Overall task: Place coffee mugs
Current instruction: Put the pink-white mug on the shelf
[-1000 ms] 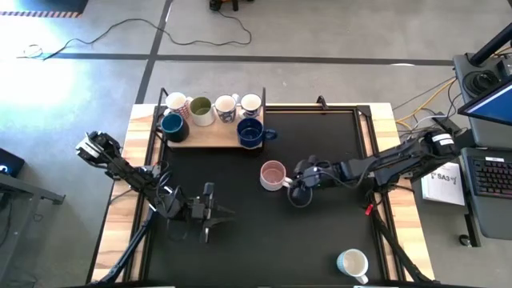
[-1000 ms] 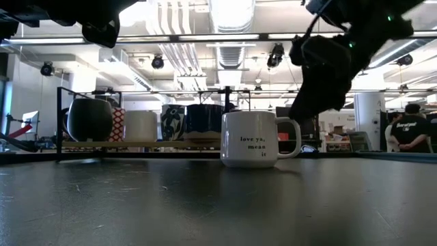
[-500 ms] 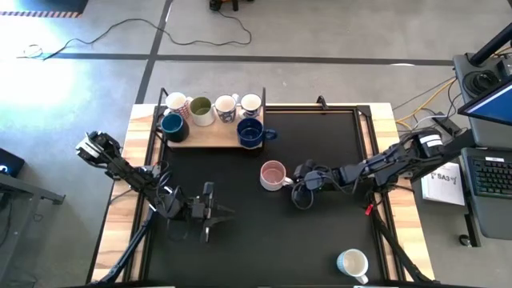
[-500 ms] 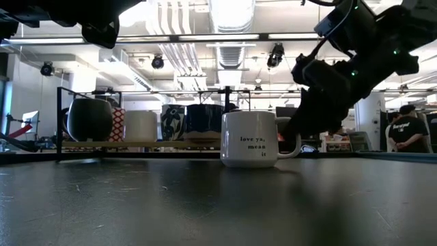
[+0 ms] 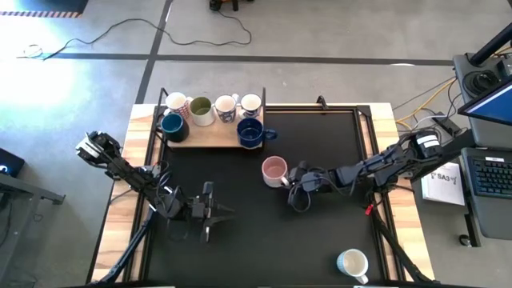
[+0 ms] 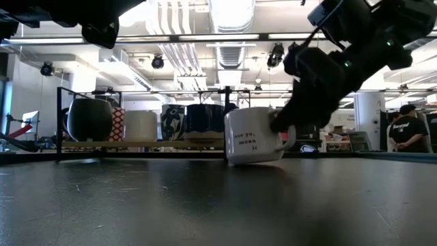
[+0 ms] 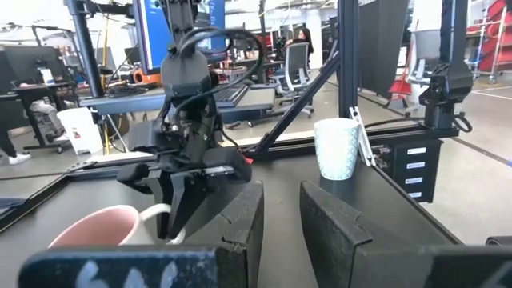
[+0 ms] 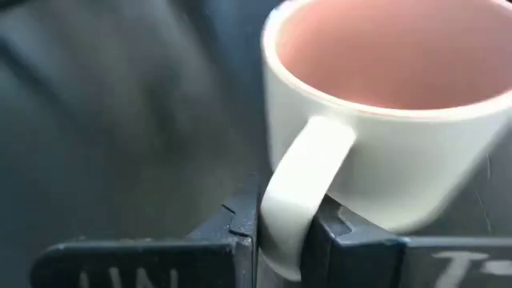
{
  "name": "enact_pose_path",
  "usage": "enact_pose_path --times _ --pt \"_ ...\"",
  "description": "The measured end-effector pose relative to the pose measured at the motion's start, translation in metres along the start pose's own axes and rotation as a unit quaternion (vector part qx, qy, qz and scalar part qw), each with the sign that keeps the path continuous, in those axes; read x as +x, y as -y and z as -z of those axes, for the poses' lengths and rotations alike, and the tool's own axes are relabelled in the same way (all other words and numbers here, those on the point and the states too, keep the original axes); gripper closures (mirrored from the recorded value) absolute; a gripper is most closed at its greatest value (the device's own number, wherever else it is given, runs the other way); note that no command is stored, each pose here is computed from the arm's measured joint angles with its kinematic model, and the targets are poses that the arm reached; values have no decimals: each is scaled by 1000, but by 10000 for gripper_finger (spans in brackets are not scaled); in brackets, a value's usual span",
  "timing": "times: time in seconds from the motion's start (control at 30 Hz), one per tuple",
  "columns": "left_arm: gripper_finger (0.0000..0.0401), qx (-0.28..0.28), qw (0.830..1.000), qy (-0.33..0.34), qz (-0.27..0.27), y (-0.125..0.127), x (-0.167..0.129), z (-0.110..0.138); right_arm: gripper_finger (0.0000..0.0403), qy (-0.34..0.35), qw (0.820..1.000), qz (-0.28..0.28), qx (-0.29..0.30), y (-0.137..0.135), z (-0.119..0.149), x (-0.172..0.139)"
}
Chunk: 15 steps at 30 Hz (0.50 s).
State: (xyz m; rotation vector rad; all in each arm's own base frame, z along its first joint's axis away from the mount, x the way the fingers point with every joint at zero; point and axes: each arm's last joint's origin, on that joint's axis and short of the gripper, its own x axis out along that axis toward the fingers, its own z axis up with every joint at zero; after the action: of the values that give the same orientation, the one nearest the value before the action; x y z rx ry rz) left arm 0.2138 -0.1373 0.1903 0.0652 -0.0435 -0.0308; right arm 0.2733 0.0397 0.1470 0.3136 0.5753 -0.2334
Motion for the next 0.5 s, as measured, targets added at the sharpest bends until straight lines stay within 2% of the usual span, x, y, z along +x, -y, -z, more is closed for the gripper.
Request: enact_pose_path --times 0.5 --pt "335 30 999 5 -43 8 -12 -8 383 37 997 -37 -53 -20 -36 0"
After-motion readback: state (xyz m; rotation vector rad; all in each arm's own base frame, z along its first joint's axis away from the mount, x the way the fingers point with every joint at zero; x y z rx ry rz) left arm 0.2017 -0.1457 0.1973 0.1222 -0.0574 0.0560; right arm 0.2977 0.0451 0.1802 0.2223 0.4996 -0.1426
